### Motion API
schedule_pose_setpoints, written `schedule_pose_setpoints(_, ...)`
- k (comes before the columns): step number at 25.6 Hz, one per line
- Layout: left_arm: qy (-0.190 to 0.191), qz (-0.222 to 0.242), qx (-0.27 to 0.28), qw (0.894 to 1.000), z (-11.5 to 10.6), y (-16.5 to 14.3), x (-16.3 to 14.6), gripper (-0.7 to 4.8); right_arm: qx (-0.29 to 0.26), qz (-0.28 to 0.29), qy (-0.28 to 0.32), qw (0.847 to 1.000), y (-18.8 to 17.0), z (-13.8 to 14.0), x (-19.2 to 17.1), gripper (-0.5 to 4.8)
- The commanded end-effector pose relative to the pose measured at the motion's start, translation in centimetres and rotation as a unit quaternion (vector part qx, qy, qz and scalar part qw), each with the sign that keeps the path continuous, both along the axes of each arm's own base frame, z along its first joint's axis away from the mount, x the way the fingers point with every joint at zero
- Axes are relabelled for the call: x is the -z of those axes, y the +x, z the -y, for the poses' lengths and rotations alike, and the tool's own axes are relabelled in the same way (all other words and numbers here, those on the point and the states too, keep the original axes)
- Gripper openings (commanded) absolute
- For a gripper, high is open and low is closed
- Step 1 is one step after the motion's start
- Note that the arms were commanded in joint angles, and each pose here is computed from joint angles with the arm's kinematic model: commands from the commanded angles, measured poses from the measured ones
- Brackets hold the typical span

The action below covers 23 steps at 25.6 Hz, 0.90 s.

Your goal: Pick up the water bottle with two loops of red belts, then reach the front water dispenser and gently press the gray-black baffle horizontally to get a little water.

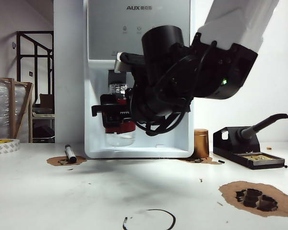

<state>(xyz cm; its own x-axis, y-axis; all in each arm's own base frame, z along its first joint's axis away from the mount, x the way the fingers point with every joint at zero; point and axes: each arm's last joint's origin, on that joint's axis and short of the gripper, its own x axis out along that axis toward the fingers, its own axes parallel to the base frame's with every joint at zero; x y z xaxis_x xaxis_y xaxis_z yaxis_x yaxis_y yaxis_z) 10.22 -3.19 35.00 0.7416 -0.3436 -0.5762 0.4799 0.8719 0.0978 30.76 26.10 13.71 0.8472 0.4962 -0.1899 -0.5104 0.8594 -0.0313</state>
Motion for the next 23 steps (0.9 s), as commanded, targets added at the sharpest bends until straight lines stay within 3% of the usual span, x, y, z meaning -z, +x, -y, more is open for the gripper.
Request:
schedule_pose_setpoints(1, -0.001, 0.006, 0.002, 1.0, 0.0, 0.0, -0.2, 3.43, -0.025, 0.02, 0.023, 0.999, 0.2, 0.0, -0.8, 0.26)
schedule_pose_setpoints(13, -0.002, 0.005, 0.003, 1.0, 0.0, 0.0, -0.2, 3.43, -0.008, 0.023, 0.014, 1.0, 3.3, 0.6, -0.7, 0.26)
schedule_pose_setpoints(23, -0.003, 0.01, 0.003, 1.0, 0.0, 0.0, -0.3, 3.43, -0.012, 0.023, 0.017, 1.0, 3.8, 1.2, -0.8, 0.26)
